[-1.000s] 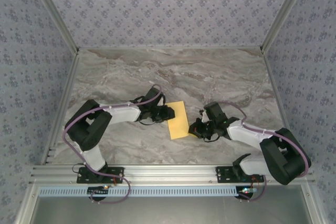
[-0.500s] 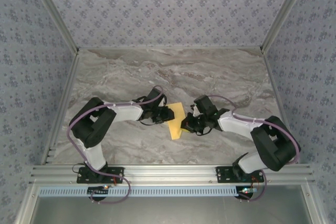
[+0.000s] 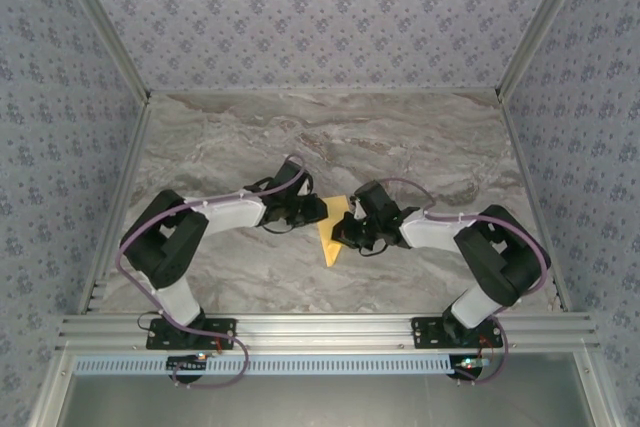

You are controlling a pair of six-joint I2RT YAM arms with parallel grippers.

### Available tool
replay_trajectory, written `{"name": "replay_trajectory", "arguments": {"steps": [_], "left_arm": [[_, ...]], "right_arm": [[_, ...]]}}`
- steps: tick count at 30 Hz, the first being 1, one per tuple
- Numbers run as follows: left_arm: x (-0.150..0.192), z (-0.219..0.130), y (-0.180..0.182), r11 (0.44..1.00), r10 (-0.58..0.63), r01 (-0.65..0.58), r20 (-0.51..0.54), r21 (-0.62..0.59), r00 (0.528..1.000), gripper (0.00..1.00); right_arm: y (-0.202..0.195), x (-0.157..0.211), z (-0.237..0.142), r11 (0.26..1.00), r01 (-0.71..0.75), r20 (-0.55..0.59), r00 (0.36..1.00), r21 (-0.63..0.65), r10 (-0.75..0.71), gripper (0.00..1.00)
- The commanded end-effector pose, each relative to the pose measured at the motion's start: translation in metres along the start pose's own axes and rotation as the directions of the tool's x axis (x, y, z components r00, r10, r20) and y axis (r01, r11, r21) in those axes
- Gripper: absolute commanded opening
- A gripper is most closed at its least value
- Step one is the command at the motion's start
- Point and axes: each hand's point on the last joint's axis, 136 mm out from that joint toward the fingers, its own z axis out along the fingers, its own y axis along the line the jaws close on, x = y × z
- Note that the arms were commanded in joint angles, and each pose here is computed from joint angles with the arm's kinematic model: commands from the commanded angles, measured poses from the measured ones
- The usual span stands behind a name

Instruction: Fold a paper plane with a square sheet of paper (pick it up from the middle)

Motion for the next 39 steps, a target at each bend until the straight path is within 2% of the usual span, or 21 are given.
{"name": "replay_trajectory", "arguments": {"steps": [1, 11, 39], "left_arm": [[-0.010, 0.003, 0.006, 0.999, 0.007, -0.007, 0.009, -0.039, 1.000, 0.18], [-0.004, 0.021, 0.017, 0.997, -0.005, 0.002, -0.042, -0.078, 0.999, 0.14], [0.005, 0.025, 0.031, 0.991, -0.027, 0.017, -0.074, -0.130, 0.997, 0.10]], "right_arm": [[0.007, -0.010, 0.007, 1.000, 0.013, 0.032, 0.999, -0.015, -0.013, 0.04], [0.005, -0.012, 0.014, 1.000, 0.019, 0.043, 0.999, -0.023, -0.018, 0.05], [-0.011, -0.012, 0.015, 0.999, 0.013, 0.074, 0.997, 0.043, -0.016, 0.05]]}}
